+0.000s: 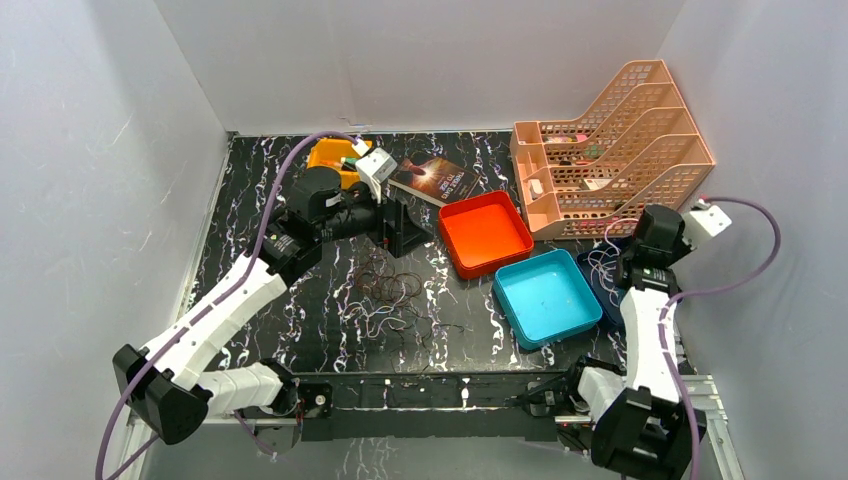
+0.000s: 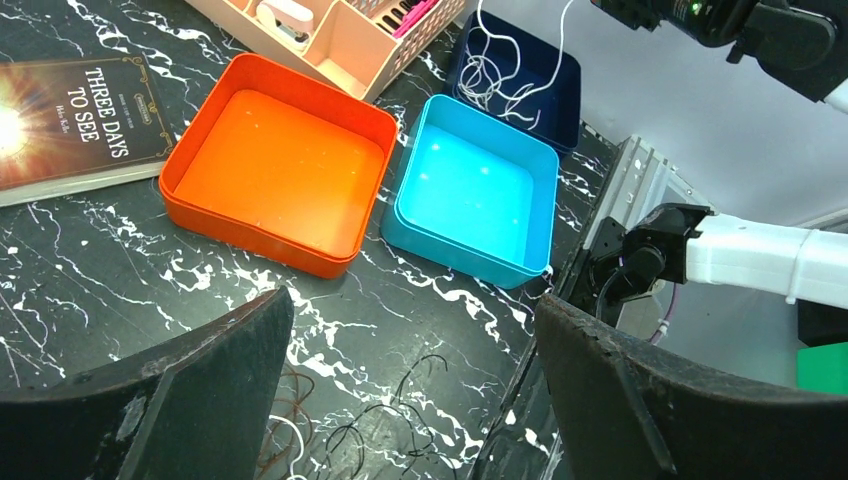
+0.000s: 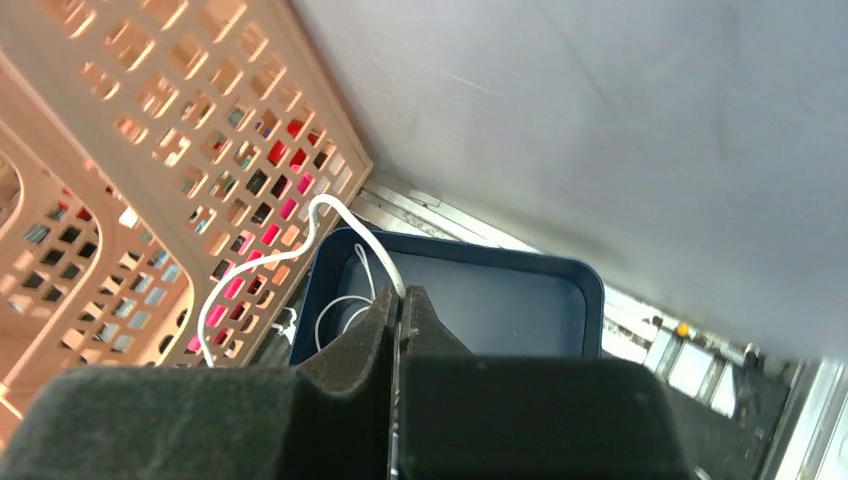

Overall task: Untangle the cables
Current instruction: Place the cable in the bin.

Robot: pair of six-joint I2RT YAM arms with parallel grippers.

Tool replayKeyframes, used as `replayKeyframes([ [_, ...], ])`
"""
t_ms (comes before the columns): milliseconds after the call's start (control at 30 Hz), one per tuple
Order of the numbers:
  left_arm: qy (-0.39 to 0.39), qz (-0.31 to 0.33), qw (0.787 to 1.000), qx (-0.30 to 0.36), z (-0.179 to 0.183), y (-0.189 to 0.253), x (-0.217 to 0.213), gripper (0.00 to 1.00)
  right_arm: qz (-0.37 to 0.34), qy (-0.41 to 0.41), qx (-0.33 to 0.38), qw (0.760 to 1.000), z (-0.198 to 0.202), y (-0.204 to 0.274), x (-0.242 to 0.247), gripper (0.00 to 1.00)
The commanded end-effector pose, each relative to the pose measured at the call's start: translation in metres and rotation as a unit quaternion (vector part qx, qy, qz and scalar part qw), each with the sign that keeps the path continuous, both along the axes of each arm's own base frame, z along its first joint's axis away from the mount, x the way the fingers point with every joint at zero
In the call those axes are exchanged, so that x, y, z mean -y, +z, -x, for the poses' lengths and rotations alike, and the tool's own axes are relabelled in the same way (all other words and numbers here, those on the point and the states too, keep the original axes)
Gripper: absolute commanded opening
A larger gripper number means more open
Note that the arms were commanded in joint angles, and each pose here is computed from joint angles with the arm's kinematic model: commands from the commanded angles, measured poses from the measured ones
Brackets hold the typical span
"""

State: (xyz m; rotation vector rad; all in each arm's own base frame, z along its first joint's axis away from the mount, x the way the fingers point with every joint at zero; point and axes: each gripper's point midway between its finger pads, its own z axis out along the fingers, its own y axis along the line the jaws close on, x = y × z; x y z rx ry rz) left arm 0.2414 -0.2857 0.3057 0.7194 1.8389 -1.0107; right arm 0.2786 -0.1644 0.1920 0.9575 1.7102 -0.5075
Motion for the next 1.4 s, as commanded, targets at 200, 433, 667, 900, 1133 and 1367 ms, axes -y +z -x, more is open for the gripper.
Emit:
replayKeyframes([
  [200, -0.021, 0.033, 0.999, 0.018, 0.020, 0.029, -0.003, 0.90, -0.102, -0.318, -0.048, 0.941, 0.103, -0.053, 0.008, 0.00],
  [433, -0.026, 0.029, 0.999, 0.019, 0.022, 0.028, -0.003, 0.90, -0.073, -0.349, -0.094, 0.930, 0.123, -0.078, 0.012, 0.00],
  [667, -0.023, 0.023, 0.999, 0.022, 0.017, 0.024, -0.002, 0.90, -0.063, -0.326, -0.092, 0.939, 0.103, -0.077, 0.019, 0.00],
  [900, -0.014, 0.023, 0.999, 0.035, 0.015, 0.026, -0.005, 0.91, -0.080, -0.292, -0.107, 0.947, 0.081, -0.089, 0.017, 0.14],
  [1133, -0.012, 0.017, 0.999, 0.035, 0.013, 0.021, -0.005, 0.91, -0.092, -0.228, -0.079, 0.966, 0.054, -0.081, 0.014, 0.35],
  [1367, -0.010, 0.012, 0.999, 0.039, 0.014, 0.017, -0.008, 0.92, -0.100, -0.214, -0.087, 0.968, 0.048, -0.089, 0.012, 0.33],
])
